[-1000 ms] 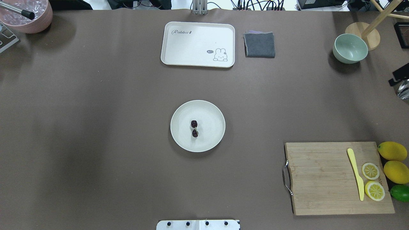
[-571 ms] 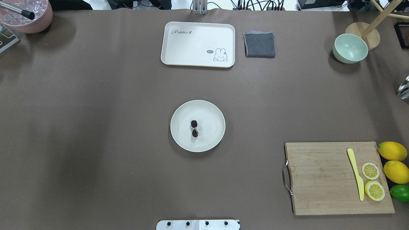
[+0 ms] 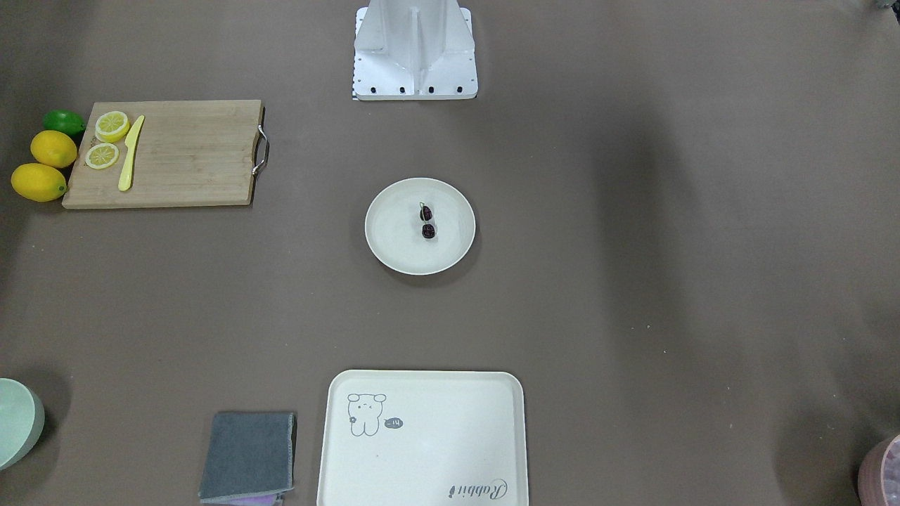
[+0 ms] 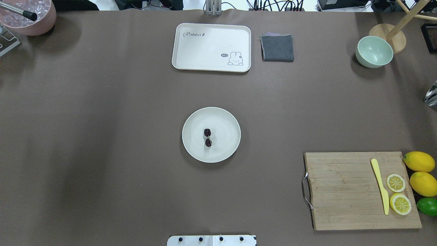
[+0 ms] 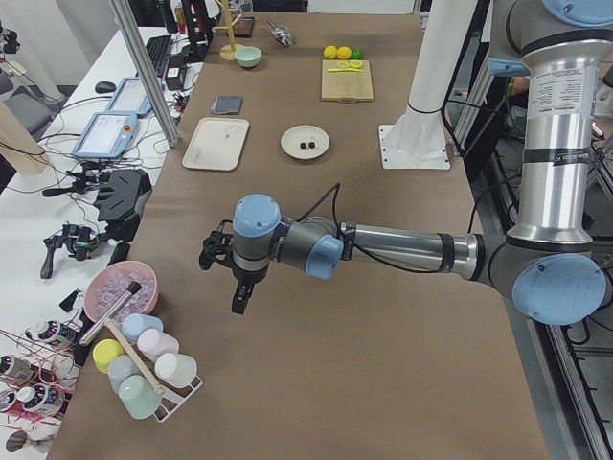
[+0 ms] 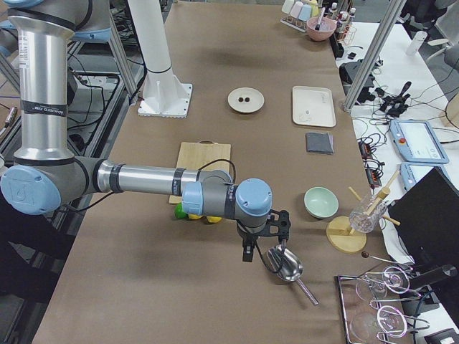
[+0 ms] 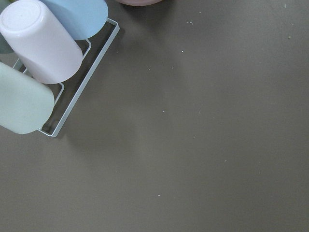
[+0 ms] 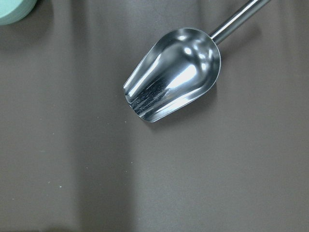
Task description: Place red cherry on plate
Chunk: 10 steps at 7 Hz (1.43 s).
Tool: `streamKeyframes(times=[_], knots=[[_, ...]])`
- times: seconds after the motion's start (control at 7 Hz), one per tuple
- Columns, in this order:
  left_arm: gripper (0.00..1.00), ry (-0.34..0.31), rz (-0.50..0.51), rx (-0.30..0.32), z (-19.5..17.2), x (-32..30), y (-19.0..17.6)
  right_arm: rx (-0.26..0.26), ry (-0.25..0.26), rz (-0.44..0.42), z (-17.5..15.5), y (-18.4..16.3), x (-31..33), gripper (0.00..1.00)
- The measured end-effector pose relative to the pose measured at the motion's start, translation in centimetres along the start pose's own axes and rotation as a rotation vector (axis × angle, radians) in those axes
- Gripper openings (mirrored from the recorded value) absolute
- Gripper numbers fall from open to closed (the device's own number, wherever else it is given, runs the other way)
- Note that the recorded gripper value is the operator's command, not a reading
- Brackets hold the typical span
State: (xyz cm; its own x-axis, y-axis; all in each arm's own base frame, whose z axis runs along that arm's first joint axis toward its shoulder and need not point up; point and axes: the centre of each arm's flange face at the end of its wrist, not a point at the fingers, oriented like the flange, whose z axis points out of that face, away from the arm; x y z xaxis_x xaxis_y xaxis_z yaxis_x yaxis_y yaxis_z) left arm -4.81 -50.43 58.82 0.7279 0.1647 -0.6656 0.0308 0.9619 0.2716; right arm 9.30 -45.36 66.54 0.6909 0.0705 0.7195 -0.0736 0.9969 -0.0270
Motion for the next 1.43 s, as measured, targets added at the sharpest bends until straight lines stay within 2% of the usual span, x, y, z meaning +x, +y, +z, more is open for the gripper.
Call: streamKeyframes(times=[0.43,1.43], knots=[[0.98,-0.019,-0.003,-0.031,-1.0,-2.0,0.5,0.003,0.003,0.009,-0.1,0.2,0.4,1.00],[0.98,-0.022,-0.011,-0.035,-0.9,-2.2,0.6,0.014,0.003,0.001,-0.6,-0.5,-0.1,1.00]])
